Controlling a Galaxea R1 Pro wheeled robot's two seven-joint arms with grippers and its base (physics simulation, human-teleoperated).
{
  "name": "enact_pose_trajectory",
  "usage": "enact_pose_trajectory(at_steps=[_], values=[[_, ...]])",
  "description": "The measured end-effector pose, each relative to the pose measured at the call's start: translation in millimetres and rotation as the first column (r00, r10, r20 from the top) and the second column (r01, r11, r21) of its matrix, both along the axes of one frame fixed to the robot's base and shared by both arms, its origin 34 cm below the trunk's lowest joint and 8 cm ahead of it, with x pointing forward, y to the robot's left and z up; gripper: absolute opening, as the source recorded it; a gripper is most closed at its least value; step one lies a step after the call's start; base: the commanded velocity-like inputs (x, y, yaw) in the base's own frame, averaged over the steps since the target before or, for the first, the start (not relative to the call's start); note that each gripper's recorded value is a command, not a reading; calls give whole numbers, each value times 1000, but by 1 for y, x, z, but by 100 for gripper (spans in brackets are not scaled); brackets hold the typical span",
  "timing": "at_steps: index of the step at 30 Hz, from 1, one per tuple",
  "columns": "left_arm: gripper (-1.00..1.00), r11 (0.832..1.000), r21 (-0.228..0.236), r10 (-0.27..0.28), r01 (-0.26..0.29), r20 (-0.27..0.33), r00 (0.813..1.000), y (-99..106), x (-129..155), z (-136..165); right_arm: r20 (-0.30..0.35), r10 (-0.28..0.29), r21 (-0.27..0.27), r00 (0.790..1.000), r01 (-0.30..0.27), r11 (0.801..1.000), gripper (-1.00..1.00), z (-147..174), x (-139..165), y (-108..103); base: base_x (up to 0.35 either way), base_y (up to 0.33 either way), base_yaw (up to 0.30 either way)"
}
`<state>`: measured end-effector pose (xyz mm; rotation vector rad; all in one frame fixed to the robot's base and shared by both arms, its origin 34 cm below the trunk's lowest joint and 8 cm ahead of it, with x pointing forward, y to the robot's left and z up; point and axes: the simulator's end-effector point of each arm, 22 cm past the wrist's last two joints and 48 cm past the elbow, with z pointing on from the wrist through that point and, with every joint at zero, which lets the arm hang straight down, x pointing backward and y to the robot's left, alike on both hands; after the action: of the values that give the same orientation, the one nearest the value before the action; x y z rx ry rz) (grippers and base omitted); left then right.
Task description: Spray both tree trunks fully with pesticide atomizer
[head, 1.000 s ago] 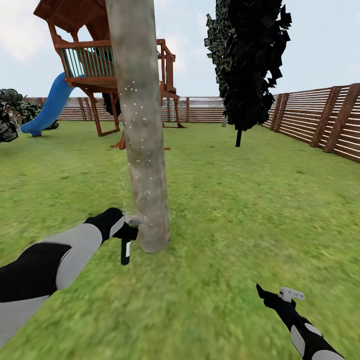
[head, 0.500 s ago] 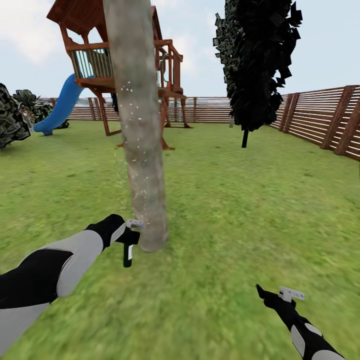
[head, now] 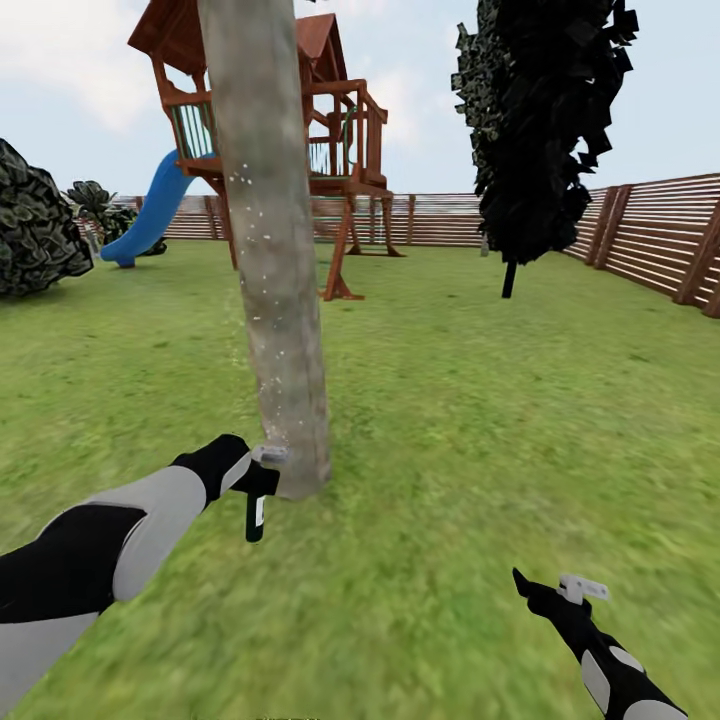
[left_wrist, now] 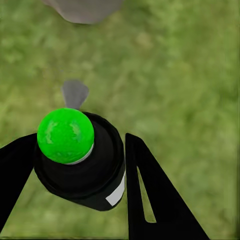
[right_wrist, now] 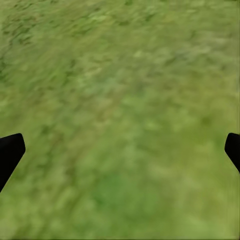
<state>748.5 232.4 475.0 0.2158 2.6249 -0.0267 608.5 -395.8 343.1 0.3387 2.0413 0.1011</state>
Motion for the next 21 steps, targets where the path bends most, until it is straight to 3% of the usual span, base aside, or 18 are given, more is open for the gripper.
enact_pose_trajectory(at_steps=[4, 13, 21], values=[[-100, 1000, 0, 0, 0, -9, 1000, 0, -4, -6, 0, 0, 0, 1000, 0, 1000, 100, 0, 0, 0, 0, -308, 252], [-100, 1000, -1, 0, 0, -7, 1000, 0, -4, -6, 0, 0, 0, 1000, 0, 1000, 100, 0, 0, 0, 121, -292, 87], [-100, 999, -44, 20, -19, 15, 1000, -5, 1, -3, 0, 0, 0, 1000, 0, 1000, 100, 0, 0, 0, 96, -101, 169]])
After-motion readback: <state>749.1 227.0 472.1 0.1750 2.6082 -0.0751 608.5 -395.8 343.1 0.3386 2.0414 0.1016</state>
